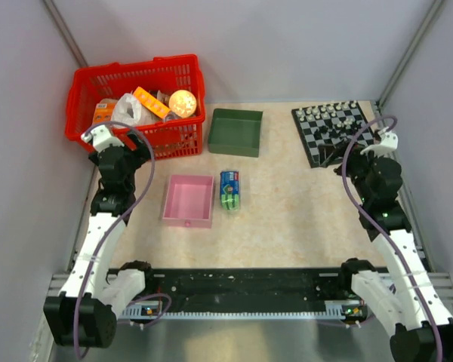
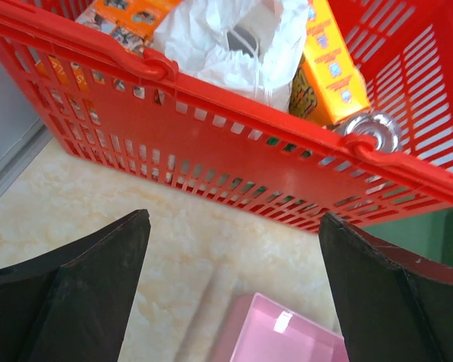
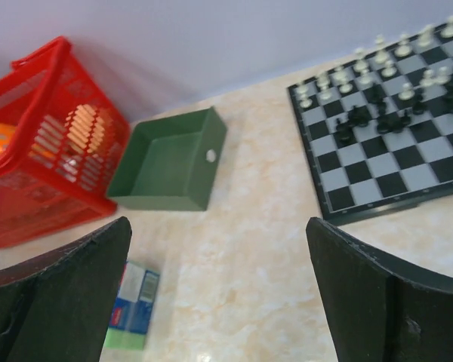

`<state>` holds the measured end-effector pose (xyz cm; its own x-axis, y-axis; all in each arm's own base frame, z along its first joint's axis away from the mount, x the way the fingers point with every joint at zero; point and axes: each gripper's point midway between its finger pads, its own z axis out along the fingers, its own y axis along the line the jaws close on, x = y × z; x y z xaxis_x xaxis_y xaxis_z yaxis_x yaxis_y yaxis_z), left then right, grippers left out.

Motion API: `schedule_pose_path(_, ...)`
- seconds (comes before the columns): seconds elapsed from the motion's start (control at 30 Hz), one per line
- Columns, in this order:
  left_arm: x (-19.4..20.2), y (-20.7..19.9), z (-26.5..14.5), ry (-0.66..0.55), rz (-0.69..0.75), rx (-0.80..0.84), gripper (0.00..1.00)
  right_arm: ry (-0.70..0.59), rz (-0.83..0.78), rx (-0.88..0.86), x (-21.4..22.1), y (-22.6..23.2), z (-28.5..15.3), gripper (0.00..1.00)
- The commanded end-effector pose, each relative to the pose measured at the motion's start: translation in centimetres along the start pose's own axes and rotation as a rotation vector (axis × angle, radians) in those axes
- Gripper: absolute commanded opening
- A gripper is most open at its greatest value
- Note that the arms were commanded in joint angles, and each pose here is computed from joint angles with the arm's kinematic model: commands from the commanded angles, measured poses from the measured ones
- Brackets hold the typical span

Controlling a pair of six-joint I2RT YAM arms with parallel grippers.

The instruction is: Set up the chess pieces on the board

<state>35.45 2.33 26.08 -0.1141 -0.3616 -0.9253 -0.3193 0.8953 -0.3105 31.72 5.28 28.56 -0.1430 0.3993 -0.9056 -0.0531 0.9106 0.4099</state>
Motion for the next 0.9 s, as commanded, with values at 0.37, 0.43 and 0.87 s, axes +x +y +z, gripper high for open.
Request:
schedule_pose_path(0.37,-2.3,-3.8,-1.6,-0.035,-0.129,0.186,0.99,0.489,0.117,-0.196,11.6,3.6,1.9,0.99)
schedule_pose_path(0.43,-2.4,-4.6,-1.9,-0.014,-0.110,0.226,0.99,0.515,0.118,-0.197,12.9,4.1,1.9,0.99)
schedule_pose_path(0.87,-3.6,-5.4,-3.8,-0.016,-0.080,0.287,0.99,0.696,0.133,-0.136,20.8,7.2,5.0,0.66)
